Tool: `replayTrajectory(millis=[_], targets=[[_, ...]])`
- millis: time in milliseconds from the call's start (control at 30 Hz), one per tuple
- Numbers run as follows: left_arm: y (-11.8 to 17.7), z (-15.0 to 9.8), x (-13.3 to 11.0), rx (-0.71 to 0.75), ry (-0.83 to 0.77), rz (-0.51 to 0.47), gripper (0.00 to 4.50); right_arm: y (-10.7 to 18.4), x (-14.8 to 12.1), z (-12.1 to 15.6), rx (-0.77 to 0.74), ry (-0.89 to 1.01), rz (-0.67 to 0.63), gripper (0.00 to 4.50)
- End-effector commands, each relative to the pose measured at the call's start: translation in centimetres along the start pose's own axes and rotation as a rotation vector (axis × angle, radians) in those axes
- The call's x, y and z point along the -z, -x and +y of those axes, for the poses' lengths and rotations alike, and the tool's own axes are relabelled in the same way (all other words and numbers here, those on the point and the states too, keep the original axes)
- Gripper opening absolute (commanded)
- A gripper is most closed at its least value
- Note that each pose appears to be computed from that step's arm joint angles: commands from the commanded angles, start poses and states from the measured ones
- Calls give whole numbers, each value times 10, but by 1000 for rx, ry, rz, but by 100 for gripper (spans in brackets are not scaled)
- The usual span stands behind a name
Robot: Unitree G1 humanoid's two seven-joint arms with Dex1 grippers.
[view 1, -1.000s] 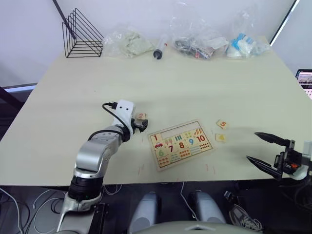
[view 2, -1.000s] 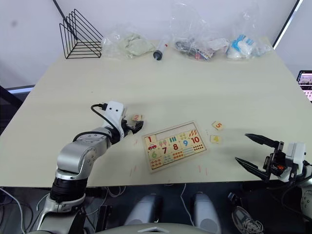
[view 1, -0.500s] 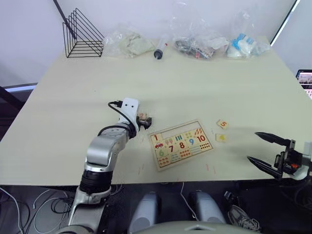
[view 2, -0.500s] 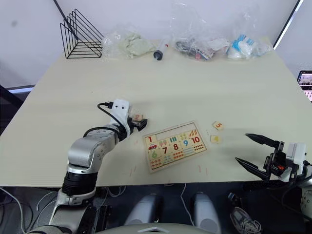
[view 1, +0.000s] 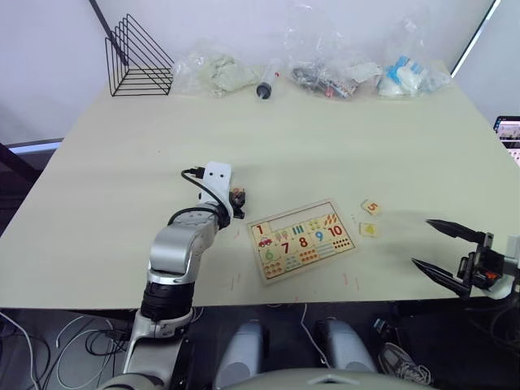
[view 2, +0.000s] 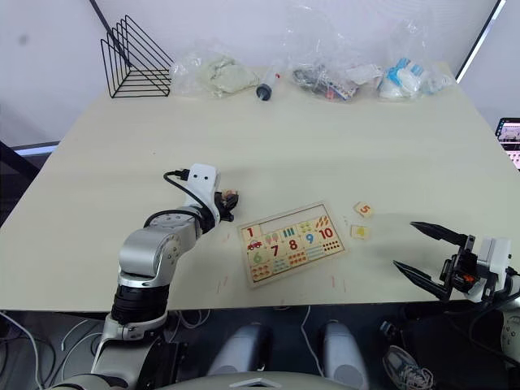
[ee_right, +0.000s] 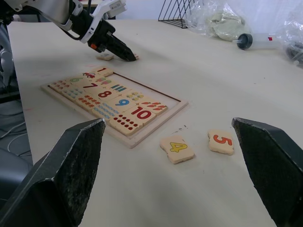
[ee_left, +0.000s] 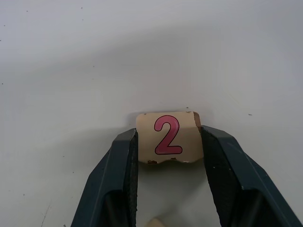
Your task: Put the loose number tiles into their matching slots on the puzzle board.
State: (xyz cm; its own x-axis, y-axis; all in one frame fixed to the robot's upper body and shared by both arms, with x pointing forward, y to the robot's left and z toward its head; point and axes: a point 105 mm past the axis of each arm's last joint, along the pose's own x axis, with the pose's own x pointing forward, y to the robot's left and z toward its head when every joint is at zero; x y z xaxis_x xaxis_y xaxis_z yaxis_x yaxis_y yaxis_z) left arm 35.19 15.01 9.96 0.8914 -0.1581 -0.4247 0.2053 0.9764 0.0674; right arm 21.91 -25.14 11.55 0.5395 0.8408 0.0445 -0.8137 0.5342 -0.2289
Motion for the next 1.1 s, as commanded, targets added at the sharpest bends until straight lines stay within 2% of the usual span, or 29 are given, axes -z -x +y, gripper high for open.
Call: replayTrajectory(millis=[33, 167, 400, 533, 800, 1100], targets=[[8, 7, -20, -26, -46, -81, 145, -2, -8, -3, -14, 39, -23, 450], [22, 18, -35, -64, -45, -130, 145, -5, -9, -3, -44, 35, -35, 450], [53, 36, -28, -140, -19, -128, 145, -12, -9, 0, -128, 39, -58, 450], [75, 46, -13, -210, 8, -100, 145, -16, -9, 5, -189, 2, -73, 450], [111, 43, 38, -309, 138, 3, 145, -19, -18, 12, -270, -51, -82, 450], [114, 27, 61, -266, 153, 55, 145, -22, -22, 10, -294, -55, -64, 450]])
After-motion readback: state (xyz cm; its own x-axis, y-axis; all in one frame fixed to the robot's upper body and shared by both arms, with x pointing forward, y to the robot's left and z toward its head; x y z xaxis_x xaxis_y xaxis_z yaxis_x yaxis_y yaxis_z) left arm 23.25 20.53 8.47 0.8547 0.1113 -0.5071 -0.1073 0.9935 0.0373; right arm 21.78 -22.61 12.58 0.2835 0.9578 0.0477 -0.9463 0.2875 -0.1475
